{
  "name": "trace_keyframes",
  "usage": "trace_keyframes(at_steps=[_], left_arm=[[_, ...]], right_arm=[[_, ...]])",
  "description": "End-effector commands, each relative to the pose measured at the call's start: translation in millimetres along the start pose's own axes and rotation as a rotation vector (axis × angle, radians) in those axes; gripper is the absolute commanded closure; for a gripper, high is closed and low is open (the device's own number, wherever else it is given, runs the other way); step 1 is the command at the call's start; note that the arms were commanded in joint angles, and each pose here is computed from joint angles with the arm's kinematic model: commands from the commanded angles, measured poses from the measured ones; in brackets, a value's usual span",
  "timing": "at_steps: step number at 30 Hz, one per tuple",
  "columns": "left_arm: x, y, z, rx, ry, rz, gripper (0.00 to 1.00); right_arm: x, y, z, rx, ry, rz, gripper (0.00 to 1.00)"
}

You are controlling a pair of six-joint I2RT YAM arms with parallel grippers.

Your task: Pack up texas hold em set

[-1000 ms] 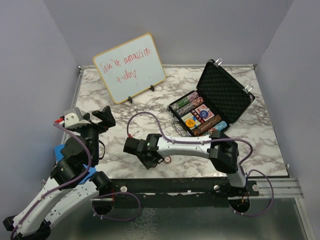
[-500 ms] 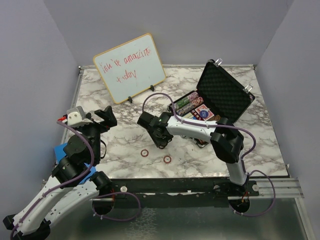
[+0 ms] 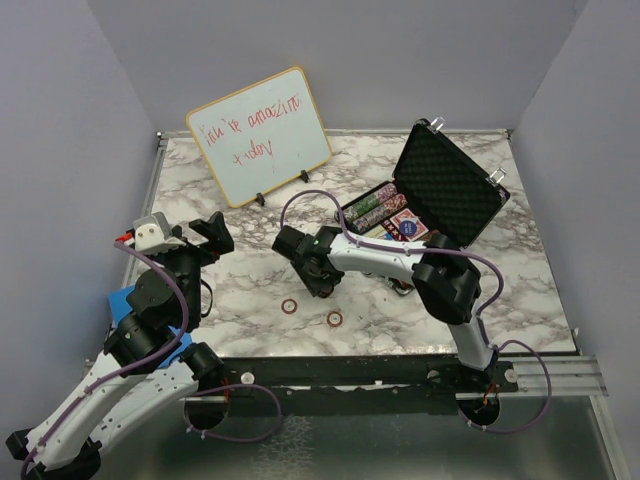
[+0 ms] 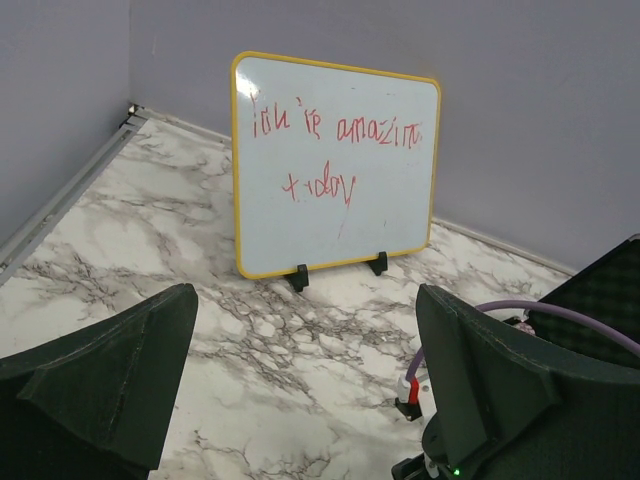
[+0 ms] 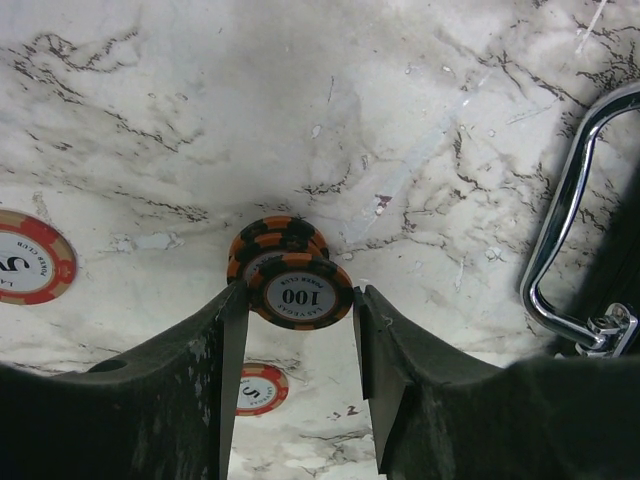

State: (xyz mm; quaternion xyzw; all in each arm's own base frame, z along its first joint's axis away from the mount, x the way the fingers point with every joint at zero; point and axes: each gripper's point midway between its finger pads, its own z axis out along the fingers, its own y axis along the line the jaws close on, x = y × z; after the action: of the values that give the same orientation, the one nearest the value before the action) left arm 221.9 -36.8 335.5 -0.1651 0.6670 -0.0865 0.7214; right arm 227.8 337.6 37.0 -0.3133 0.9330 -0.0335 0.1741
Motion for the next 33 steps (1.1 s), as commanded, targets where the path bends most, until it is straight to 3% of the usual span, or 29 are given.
trace_keyframes(at_steps=[1, 8, 19, 33], left_arm=[[6, 3, 1, -0.016, 0.010, 0.028, 0.01], [6, 2, 2, -0.017, 0.013, 0.032, 0.01], [7, 2, 2, -0.014, 0.013, 0.030, 0.01], [6, 2, 1, -0.013, 0.012, 0.032, 0.01]], right_arm=[[-10, 7, 7, -0.029, -0.017, -0.015, 0.51], [-15, 8, 9, -0.037, -0.030, -0.016, 0.50], [-16, 13, -3, -0.094, -0.048, -0.002, 0.34], [-15, 11, 6, -0.068, -0.051, 0.027, 0.36]])
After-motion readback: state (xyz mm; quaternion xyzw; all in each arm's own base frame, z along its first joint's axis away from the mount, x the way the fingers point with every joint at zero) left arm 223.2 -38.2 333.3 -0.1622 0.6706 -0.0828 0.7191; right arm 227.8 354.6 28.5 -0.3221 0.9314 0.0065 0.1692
